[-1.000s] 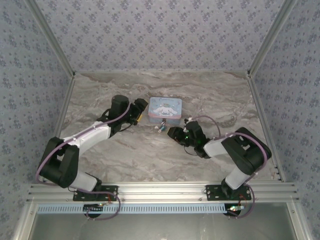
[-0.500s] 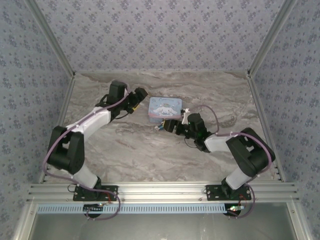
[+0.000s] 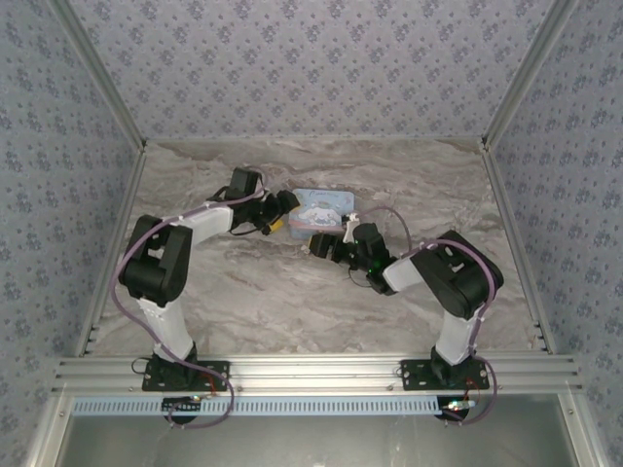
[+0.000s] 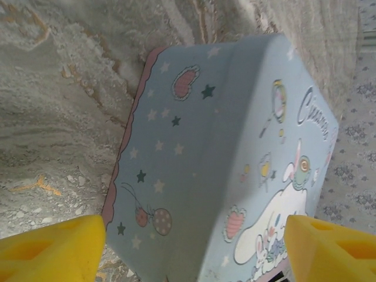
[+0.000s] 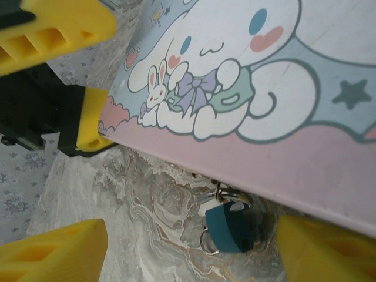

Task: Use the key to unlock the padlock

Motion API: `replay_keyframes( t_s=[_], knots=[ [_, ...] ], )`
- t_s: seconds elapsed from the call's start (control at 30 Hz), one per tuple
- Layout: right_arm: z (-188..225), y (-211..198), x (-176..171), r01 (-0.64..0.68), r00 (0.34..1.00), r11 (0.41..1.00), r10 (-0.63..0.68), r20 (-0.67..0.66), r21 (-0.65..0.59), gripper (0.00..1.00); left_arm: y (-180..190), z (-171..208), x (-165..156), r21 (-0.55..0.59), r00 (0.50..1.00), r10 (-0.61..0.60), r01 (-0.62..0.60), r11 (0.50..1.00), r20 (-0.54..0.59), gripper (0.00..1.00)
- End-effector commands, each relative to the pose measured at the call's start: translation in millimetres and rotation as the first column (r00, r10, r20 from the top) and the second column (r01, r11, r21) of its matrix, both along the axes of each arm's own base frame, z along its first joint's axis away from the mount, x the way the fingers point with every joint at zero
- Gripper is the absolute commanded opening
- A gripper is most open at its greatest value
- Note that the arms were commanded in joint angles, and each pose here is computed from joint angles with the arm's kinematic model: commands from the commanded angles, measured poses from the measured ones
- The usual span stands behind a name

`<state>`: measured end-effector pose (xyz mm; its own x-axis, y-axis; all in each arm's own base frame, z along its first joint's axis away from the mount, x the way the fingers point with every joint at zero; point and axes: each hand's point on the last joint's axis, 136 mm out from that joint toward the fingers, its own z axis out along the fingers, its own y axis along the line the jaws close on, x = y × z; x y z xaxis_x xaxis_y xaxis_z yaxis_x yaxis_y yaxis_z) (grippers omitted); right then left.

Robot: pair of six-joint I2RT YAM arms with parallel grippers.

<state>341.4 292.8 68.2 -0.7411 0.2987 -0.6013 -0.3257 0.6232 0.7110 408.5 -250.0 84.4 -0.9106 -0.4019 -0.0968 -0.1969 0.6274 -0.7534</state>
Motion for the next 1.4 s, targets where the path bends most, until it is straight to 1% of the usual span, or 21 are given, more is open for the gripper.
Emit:
replay_keyframes(
  t_s=[0.0,0.17,0.3,0.53,0.8,1.0,1.37],
  knots=[
    [13,9,12,0.0,0.997,1.0,-0.002,0.075,0.024,0.77,-7,0,1,-0.025,0.999,-0.036,0.036,0.999,0.011,0.77],
    [10,12,14,-0.006,0.997,1.0,0.004,0.082,0.029,0.77,-2,-18,-6,0.0,0.999,-0.03,0.03,1.0,-0.019,0.74],
    [14,20,16,-0.043,0.994,0.997,0.036,0.1,0.064,0.76,3,-32,-11,0.026,0.999,-0.018,0.019,0.999,-0.042,0.73],
    [28,15,22,-0.048,0.987,0.993,0.03,0.157,0.111,0.71,10,-49,-17,0.063,0.998,-0.004,0.008,0.998,-0.067,0.7],
    [26,7,20,-0.042,0.987,0.992,0.023,0.158,0.119,0.59,13,-52,-18,0.084,0.998,0.002,0.004,0.996,-0.068,0.69],
    [27,9,20,-0.062,0.987,0.99,0.043,0.155,0.124,0.47,13,-52,-18,0.087,0.998,0.002,0.004,0.996,-0.068,0.69],
    [15,10,19,-0.059,0.991,0.992,0.046,0.123,0.108,0.3,14,-51,-17,0.086,0.998,0.004,0.002,0.996,-0.066,0.69]
  ],
)
